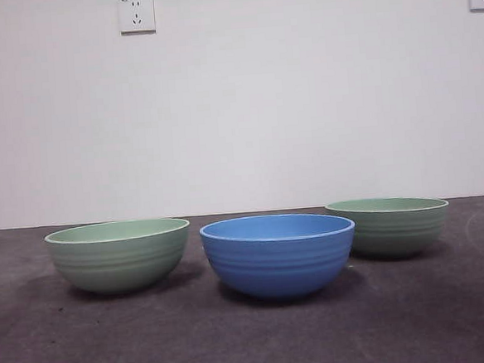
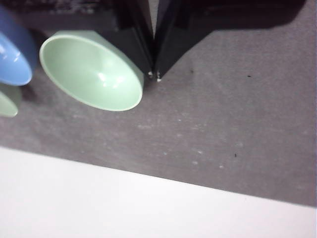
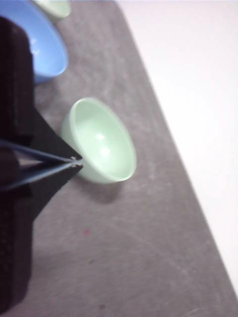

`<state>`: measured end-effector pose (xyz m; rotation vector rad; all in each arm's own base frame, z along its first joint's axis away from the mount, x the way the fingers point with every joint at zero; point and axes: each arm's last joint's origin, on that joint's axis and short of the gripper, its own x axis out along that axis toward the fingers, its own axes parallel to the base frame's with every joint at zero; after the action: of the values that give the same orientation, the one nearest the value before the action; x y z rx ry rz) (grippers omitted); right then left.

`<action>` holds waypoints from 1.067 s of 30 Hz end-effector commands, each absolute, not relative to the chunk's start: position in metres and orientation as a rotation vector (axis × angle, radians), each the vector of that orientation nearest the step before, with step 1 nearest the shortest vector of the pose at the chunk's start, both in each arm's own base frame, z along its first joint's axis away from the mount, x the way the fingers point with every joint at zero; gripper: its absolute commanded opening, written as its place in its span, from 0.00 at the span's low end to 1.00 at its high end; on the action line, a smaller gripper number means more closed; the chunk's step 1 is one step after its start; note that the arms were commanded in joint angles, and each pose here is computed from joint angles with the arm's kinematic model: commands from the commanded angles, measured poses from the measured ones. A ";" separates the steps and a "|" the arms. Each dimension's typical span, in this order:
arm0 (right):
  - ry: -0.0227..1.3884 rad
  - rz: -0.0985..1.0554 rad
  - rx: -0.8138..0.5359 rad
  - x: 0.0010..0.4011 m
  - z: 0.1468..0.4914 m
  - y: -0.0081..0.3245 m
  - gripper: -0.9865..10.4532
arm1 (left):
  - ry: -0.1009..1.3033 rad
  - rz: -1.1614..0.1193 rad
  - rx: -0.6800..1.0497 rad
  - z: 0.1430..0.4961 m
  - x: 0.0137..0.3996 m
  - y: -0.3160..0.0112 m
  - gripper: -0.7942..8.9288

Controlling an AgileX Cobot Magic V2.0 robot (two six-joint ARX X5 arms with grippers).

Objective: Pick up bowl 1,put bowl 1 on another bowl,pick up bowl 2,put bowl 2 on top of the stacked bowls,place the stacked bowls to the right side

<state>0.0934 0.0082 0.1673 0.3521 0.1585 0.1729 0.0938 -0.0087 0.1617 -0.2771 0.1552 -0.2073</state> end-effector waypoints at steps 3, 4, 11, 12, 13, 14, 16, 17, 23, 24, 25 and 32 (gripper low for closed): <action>0.109 0.209 0.371 0.091 0.196 0.009 0.08 | 0.125 -0.209 -0.328 0.189 0.086 -0.008 0.08; 0.112 0.222 0.371 0.091 0.202 0.009 0.08 | 0.125 -0.214 -0.328 0.195 0.084 -0.008 0.08; 0.235 0.307 0.338 0.094 0.240 0.013 0.08 | 0.189 -0.286 -0.324 0.235 0.076 -0.010 0.08; 0.257 0.326 0.327 0.095 0.245 0.013 0.08 | 0.205 -0.298 -0.323 0.239 0.076 -0.011 0.08; 0.283 0.345 0.312 0.096 0.251 0.014 0.08 | 0.225 -0.315 -0.312 0.244 0.076 -0.011 0.08; 0.310 0.366 0.298 0.097 0.257 0.015 0.08 | 0.247 -0.341 -0.297 0.249 0.077 -0.012 0.08; 0.368 0.410 0.282 0.099 0.268 0.016 0.08 | 0.291 -0.392 -0.266 0.259 0.079 -0.014 0.08; 0.391 0.435 0.273 0.100 0.272 0.017 0.08 | 0.309 -0.416 -0.252 0.263 0.081 -0.014 0.08; 0.547 0.561 0.200 0.105 0.297 0.023 0.08 | 0.436 -0.569 -0.195 0.283 0.089 -0.018 0.08; 0.572 0.578 0.189 0.105 0.300 0.024 0.08 | 0.455 -0.591 -0.191 0.285 0.090 -0.019 0.08; 0.607 0.589 0.179 0.106 0.303 0.025 0.08 | 0.480 -0.616 -0.185 0.288 0.091 -0.020 0.08; 0.781 0.646 0.107 0.102 0.313 0.029 0.08 | 0.596 -0.695 -0.133 0.301 0.091 -0.021 0.07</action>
<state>0.1031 0.0280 0.3122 0.1510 0.7848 0.6211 0.0917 -0.0208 0.2998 -0.1846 0.6082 -0.6700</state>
